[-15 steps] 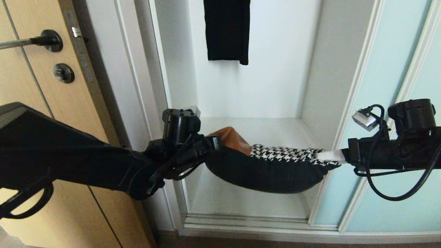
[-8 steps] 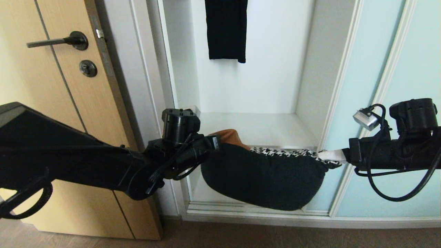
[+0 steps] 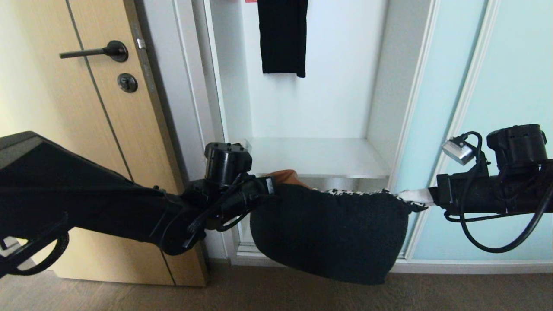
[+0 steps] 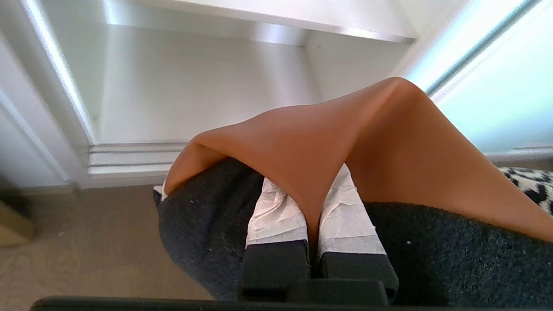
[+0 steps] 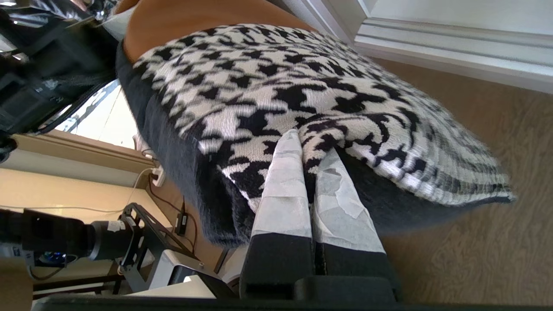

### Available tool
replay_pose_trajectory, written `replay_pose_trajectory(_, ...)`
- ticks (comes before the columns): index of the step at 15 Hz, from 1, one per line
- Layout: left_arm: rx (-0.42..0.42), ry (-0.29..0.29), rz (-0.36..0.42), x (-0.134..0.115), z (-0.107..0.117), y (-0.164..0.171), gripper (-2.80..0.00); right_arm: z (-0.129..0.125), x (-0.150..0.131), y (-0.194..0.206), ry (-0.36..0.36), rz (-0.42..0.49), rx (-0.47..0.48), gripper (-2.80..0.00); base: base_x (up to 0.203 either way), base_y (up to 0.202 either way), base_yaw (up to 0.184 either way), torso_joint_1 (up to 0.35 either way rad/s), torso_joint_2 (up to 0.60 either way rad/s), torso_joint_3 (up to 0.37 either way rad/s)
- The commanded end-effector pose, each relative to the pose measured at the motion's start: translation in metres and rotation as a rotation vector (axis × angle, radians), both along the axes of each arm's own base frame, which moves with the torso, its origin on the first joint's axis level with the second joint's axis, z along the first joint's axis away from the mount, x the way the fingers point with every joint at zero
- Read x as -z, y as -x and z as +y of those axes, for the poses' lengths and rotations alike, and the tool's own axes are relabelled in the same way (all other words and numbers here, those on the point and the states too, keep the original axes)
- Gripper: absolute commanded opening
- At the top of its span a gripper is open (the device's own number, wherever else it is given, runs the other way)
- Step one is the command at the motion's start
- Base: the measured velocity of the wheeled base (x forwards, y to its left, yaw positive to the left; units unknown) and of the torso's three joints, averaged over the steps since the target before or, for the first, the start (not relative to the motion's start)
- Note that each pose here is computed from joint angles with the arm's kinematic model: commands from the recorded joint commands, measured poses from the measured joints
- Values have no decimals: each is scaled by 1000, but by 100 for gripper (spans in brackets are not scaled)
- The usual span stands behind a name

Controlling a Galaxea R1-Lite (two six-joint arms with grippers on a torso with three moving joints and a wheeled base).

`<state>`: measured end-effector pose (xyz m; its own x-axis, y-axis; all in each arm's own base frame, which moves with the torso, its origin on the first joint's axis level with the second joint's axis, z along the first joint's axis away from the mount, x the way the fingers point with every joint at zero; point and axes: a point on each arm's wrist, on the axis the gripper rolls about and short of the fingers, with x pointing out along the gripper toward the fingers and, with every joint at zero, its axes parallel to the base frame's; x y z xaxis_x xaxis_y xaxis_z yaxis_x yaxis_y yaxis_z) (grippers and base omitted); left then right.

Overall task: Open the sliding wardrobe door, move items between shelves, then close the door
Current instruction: Place the pillow on the lower shelf

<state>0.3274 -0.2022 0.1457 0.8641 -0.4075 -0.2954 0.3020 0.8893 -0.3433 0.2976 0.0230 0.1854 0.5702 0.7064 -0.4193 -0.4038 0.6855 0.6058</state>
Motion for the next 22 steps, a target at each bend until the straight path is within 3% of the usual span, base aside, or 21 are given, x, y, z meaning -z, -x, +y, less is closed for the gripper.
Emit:
replay_pose_trajectory(1,1,0,-1,-3,-1,1,-280,0,5,-3,-3,16,-4,-280,0,0,0,0,0,0)
replay_pose_trajectory(7,-75,-28,-9,19,-5,-9,-280,1,9,-7,-3,24,-4,-280,0,0,0,0,0,0)
replay_pose_trajectory(16,-82,-25,-23,15,-3,-8,-280,1,11,-8,-2,33,-6,-280,0,0,0,0,0,0)
replay_pose_trajectory(22,-82,-87,67,14,-2,-5,-280,2,19,-14,-4,52,-11,-280,0,0,0,0,0,0)
